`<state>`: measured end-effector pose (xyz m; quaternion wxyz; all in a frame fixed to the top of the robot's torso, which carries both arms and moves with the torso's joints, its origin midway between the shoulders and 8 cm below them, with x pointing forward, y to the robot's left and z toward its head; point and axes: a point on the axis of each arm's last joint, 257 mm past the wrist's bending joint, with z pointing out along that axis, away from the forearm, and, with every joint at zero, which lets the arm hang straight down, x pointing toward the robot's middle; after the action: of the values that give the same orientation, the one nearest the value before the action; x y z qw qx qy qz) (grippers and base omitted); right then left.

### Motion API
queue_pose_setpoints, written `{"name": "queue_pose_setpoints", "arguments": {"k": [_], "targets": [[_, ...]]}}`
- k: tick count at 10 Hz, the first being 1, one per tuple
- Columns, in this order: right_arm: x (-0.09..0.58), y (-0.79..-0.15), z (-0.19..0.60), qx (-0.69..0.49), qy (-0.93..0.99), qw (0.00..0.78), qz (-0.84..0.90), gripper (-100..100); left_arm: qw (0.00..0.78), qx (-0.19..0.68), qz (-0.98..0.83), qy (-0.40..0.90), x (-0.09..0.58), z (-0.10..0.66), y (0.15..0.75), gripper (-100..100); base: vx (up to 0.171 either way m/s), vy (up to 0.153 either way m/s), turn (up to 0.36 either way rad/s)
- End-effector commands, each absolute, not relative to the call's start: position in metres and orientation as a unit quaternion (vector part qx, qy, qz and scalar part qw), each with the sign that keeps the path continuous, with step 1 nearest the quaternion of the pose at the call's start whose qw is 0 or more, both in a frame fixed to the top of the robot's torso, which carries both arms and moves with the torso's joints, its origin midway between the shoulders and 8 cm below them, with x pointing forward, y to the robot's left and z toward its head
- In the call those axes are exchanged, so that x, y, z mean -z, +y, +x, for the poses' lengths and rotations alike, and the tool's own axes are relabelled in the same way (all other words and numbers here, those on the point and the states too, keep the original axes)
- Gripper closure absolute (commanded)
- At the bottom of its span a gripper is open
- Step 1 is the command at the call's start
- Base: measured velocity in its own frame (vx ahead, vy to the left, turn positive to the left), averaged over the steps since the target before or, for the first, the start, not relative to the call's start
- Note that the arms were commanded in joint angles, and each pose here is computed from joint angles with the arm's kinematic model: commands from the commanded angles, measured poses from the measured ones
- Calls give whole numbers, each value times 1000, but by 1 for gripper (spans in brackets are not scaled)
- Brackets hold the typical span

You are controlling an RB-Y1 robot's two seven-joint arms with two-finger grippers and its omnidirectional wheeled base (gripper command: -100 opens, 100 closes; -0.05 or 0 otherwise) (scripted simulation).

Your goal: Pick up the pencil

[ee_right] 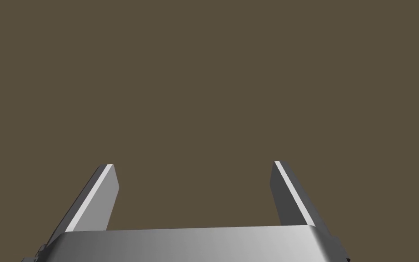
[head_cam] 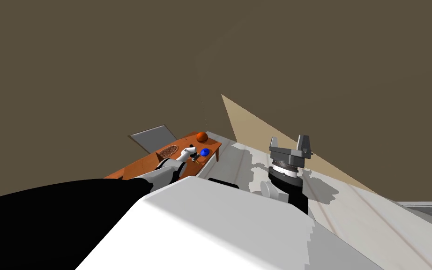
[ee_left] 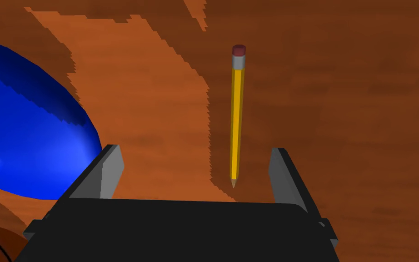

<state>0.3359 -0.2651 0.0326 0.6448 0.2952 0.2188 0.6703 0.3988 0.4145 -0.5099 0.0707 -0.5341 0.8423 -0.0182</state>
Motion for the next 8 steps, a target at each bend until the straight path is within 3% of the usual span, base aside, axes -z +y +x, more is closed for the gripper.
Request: {"name": "queue_pose_setpoints", "arguments": {"k": [1, 8], "targets": [[-33, -265, 336, -670, 219, 645, 295, 0, 61, 16, -537, 841, 513, 393, 416, -100, 33, 4, -15], [-33, -265, 336, -670, 219, 645, 295, 0, 12, 3, -552, 834, 527, 356, 418, -100, 30, 11, -13]]}}
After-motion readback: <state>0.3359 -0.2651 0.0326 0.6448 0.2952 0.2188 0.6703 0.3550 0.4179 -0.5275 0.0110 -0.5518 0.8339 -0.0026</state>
